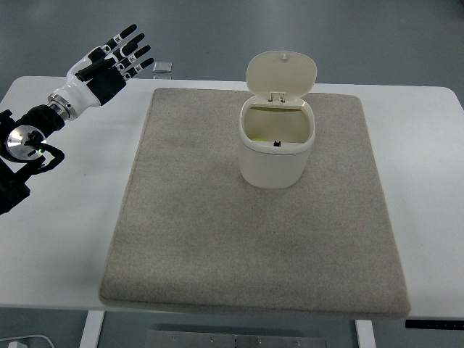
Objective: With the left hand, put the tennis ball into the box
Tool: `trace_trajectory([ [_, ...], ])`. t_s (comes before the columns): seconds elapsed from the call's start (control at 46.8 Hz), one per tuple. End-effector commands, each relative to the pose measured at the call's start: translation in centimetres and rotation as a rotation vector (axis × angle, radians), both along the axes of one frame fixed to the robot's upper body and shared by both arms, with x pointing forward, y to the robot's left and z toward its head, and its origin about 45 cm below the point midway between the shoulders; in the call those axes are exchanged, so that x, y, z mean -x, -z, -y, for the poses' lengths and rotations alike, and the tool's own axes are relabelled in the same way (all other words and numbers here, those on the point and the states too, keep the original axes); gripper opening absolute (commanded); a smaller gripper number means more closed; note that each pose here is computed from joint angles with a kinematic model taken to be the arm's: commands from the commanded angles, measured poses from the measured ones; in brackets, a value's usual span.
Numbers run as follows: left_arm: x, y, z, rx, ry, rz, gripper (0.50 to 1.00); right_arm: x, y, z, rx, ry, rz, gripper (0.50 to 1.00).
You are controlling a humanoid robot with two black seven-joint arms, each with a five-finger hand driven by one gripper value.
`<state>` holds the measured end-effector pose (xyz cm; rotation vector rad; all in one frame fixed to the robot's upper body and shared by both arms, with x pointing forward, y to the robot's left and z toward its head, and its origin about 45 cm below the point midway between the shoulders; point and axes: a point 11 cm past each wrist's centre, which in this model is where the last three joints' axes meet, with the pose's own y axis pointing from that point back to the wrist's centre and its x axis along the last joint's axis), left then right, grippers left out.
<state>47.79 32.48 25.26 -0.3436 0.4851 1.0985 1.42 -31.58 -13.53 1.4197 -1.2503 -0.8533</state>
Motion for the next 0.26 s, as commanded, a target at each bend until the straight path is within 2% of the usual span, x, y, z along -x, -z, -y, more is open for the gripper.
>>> trace_trajectory([
  [0.0,0.04,0.08,-0.09,-0.003,-0.001,-0.001,0.994,0.2,0.01,-0.01,-0.001,-0.002,-0.004,0.938],
  [0.235,0.03,0.09,0.09,-0.007,0.004,-0.001,0.994,1.05,0.05,-0.06,-0.004,0.001,-0.013,0.938],
])
